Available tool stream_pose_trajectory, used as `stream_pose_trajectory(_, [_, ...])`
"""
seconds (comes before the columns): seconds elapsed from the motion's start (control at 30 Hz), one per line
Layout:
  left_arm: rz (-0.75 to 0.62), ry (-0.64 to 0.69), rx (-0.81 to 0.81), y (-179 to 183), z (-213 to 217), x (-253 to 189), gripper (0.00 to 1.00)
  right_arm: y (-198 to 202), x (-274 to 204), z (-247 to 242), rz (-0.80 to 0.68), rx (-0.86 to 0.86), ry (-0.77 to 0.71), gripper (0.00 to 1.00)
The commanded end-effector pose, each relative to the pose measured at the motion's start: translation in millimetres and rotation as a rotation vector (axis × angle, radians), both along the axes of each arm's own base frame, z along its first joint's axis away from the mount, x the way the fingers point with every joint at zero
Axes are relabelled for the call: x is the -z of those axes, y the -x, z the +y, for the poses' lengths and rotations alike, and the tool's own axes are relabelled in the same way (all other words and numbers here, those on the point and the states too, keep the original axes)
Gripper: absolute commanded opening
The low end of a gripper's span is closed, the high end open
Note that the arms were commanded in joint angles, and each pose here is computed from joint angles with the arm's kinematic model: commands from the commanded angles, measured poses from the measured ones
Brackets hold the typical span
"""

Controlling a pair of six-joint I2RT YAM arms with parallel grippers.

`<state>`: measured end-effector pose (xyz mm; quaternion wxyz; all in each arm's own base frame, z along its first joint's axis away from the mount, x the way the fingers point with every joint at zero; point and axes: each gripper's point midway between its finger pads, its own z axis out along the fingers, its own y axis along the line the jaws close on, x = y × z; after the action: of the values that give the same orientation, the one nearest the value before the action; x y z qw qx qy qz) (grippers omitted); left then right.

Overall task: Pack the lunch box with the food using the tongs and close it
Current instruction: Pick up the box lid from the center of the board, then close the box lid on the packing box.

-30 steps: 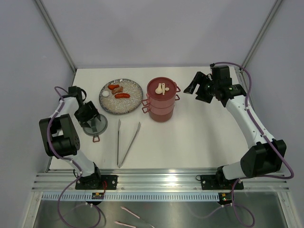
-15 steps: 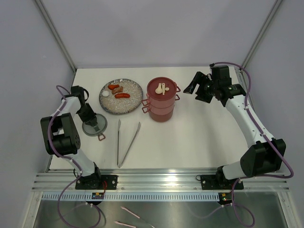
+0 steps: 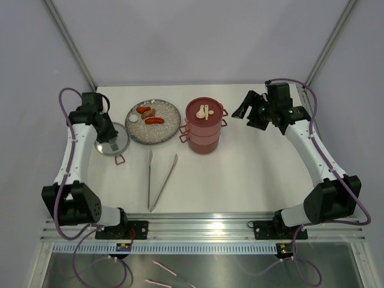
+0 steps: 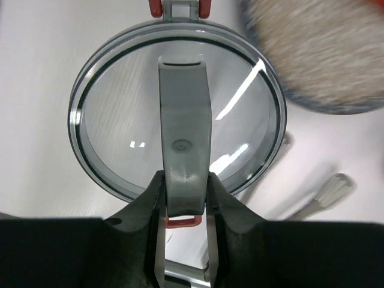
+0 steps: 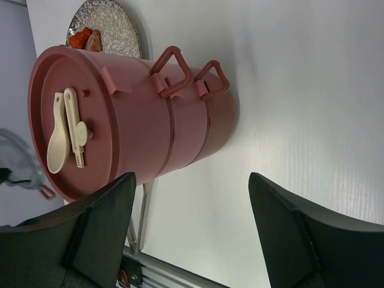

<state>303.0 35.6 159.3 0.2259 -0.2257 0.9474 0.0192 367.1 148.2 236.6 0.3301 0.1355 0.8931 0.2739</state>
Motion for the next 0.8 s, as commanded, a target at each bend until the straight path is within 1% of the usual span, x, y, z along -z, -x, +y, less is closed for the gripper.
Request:
stream_pose_trajectory(0.0, [-0.239,-0.026,0.15,-10.3,-19.2,-92.5,0.0,-0.2,-16.1,-0.4,-0.052,-0.015,-0.005,0.83])
stream_pose_trajectory(0.03, [-0.303,-0.023,0.192,-19.9,-28.0,-120.7,0.0,-1.4,-15.0,1.6,-0.048,-0.019,-0.011,0.83])
stream_pose_trajectory(0.07, [-0.331,0.001,0.294,-23.7,-49.7,-133.2,0.0,-2.7,-16.4,1.5,-0.051,-0.019,-0.012,0.83])
stream_pose_trajectory(0.1, [-0.336,0.004,0.349,-24.2,-64.4,-141.8,0.0,-3.5,-16.2,1.8,-0.051,-0.018,-0.013,0.83])
stream_pose_trajectory(0.13, [-0.384,-0.001,0.397,-36.0,-75.9,-164.2,0.0,-3.4,-16.6,2.1,-0.051,-0.018,-0.012,0.83])
stream_pose_trajectory(0.17, [-0.4,-0.001,0.495,-38.2,-98.8,-172.1,0.0,-4.4,-19.5,1.2,-0.059,-0.014,-0.012,0.83])
stream_pose_trajectory(0.2, [-0.41,-0.002,0.533,-42.6,-108.5,-178.5,0.0,-4.9,-20.0,0.6,-0.06,-0.01,-0.01,0.83])
stream_pose_trajectory(0.23, [-0.452,0.009,0.618,-53.0,-129.6,-195.0,0.0,-6.9,-22.7,-0.9,-0.068,0.002,-0.006,0.83])
stream_pose_trajectory(0.33, [-0.51,0.033,0.772,-67.4,-159.0,-212.6,0.0,-18.6,-27.7,-3.2,-0.093,0.034,-0.003,0.83])
stream_pose_trajectory(0.37, [-0.556,0.062,0.823,-78.5,-175.0,-221.4,0.0,-23.2,-27.5,-3.5,-0.095,0.047,-0.008,0.83])
stream_pose_trajectory(0.47, [-0.654,0.068,0.931,-96.9,-198.5,-240.2,0.0,-41.2,-20.6,-4.0,-0.065,0.07,-0.011,0.83])
stream_pose_trajectory(0.5, [-0.667,0.074,0.955,-98.6,-204.4,-244.0,0.0,-46.5,-8.0,-4.1,-0.022,0.078,-0.007,0.83])
stream_pose_trajectory(0.57, [-0.694,0.097,1.026,-100.0,-224.4,-250.2,0.0,-58.7,-9.2,-7.6,-0.031,0.098,-0.017,0.83])
stream_pose_trajectory(0.6, [-0.695,0.106,1.051,-99.7,-232.3,-248.2,0.0,-67.1,-0.4,-10.1,-0.016,0.112,-0.011,0.83])
stream_pose_trajectory(0.63, [-0.696,0.116,1.1,-95.9,-246.0,-245.2,0.0,-77.4,-3.7,-18.2,-0.027,0.137,-0.021,0.83])
stream_pose_trajectory(0.7, [-0.666,0.114,1.148,-96.2,-258.5,-230.2,0.0,-96.9,-2.5,-20.0,-0.016,0.146,-0.052,0.83])
stream_pose_trajectory(0.77, [-0.629,0.125,1.192,-92.0,-272.1,-217.3,0.0,-106.9,0.1,-22.7,0.01,0.146,-0.061,0.82])
